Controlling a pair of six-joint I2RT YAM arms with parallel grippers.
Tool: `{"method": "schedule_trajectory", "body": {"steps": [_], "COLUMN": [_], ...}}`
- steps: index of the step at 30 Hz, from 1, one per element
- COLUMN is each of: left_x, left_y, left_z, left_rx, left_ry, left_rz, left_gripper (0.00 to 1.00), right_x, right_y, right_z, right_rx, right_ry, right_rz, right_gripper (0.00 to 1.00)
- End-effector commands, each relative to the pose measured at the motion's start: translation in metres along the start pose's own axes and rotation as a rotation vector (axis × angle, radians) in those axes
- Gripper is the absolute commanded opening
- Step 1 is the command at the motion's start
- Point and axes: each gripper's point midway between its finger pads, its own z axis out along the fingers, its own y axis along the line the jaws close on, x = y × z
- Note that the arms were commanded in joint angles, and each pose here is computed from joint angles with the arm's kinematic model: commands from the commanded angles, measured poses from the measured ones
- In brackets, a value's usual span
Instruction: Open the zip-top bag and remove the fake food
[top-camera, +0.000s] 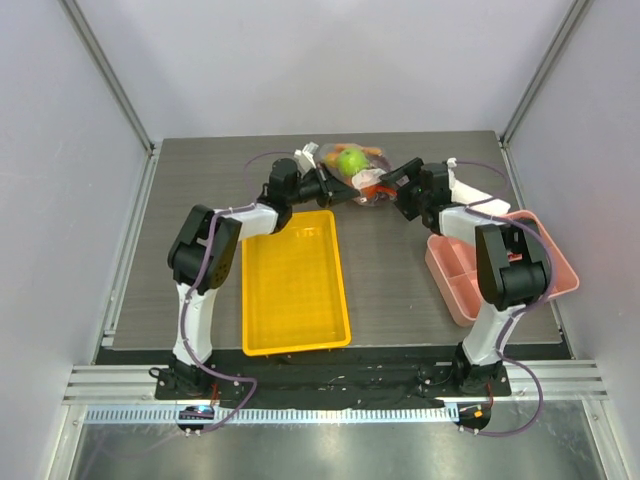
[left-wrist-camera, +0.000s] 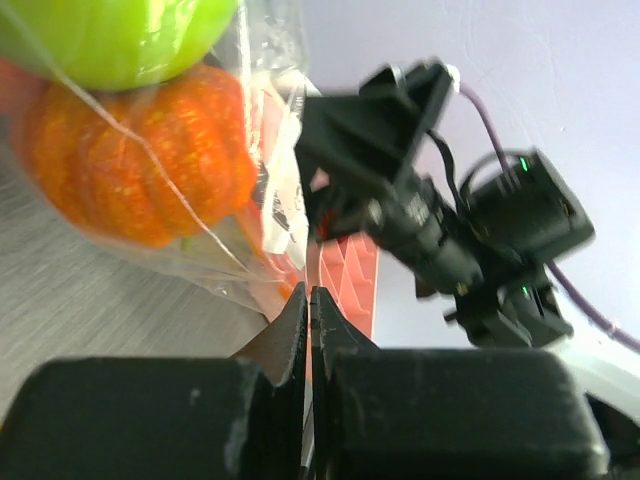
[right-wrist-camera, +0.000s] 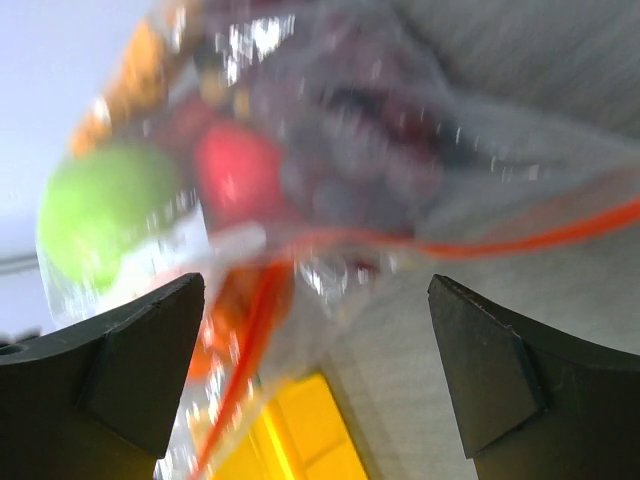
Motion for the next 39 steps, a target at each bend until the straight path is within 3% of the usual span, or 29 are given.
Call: {"method": "schedule_trajectory", "body": {"steps": [1,4,6,7,10,11,14,16,18,19,21,25,32,39], "left_x": [0.031,0.062,0.073,0.073,0.073,0.064,0.036,-0.003,-0.035,-0.056,-0.075,-0.126,-0.159,-0.133], "left_y": [-0.035,-0.033,-0.028,-0.031,-0.042,-0.055,-0.056,-0.057,-0.067,-0.065,-0.048,-0.040,-0.009,0.047], "left_z": [0.013,0.035,0.033,0.031,0.015,0.012,-0.013,-0.026,-0.031,-0.039,-0.035,-0.031,0.017,0.040], "left_rx": [0.002,-0.082,-0.136,-0.132,-0.168,-0.177,-0.301,-0.334,-0.300,-0.283,-0.287,-0.321,-0.210,-0.177], "left_ry": [0.046,0.114,0.141,0.136,0.165,0.155,0.118,0.079,0.042,0.023,0.014,-0.055,-0.093,-0.061], "left_rz": [0.077,0.196,0.216,0.229,0.322,0.374,0.476,0.459,0.433,0.410,0.372,0.414,0.403,0.243], "left_gripper": [0.00,0.00,0.09,0.14,0.60,0.74,0.82,0.78,0.73,0.72,0.66,0.61,0.59,0.52], "right_x": [-0.045,-0.063,-0.060,-0.074,-0.090,-0.087,-0.099,-0.086,-0.089,-0.080,-0.084,-0.066,-0.061,-0.061], "right_y": [0.034,0.099,0.100,0.114,0.128,0.108,0.093,0.061,0.073,0.052,0.054,0.030,0.056,0.060], "right_z": [0.030,0.066,0.078,0.076,0.064,0.062,0.037,0.028,0.006,0.004,-0.007,-0.004,0.021,0.051], "right_rx": [-0.141,-0.249,-0.231,-0.240,-0.227,-0.145,-0.040,0.023,-0.027,0.008,-0.009,-0.054,-0.267,-0.333], "right_ry": [-0.078,-0.006,0.071,0.040,0.028,0.079,0.063,0.086,0.036,0.050,-0.003,-0.024,-0.074,-0.080], "right_rz": [-0.082,-0.225,-0.244,-0.263,-0.365,-0.393,-0.399,-0.389,-0.391,-0.380,-0.374,-0.239,-0.052,-0.014], "right_gripper": [1.00,1.00,1.00,1.00,1.00,1.00,1.00,1.00,1.00,1.00,1.00,1.00,1.00,1.00]}}
